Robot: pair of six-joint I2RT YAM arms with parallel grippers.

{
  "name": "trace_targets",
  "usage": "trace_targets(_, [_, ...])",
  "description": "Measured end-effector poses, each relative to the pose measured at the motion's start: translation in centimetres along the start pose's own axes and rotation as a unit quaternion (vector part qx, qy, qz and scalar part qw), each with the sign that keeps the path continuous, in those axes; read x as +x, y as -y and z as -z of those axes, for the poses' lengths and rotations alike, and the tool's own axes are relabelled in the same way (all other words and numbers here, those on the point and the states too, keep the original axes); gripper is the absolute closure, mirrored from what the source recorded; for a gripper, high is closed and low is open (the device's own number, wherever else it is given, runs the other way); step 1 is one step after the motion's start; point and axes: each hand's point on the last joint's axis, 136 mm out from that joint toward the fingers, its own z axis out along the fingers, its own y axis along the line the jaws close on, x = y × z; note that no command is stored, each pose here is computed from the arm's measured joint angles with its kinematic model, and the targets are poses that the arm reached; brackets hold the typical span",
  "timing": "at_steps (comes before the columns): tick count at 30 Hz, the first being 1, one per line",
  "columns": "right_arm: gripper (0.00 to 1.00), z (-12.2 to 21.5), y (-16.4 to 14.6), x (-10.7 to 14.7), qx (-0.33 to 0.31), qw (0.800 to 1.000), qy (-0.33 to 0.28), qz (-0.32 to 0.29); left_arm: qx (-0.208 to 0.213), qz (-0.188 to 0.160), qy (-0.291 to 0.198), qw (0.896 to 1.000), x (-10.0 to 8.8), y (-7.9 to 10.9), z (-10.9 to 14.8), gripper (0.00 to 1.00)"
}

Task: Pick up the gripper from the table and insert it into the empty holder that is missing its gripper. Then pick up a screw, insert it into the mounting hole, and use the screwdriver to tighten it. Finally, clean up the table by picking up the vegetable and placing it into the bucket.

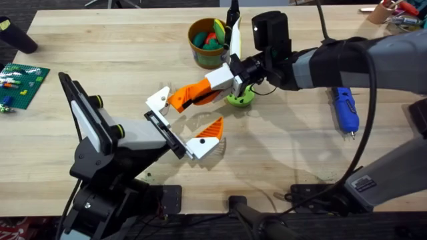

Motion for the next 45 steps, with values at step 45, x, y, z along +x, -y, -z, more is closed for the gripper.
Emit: trace_targets(45, [0.981,-1.2,-0.7,0.3,-0.006,0.999,-0.017,0.030,-0.021,-0.001,0.006,1.000,-0.4,-0.7,0.0,0.014])
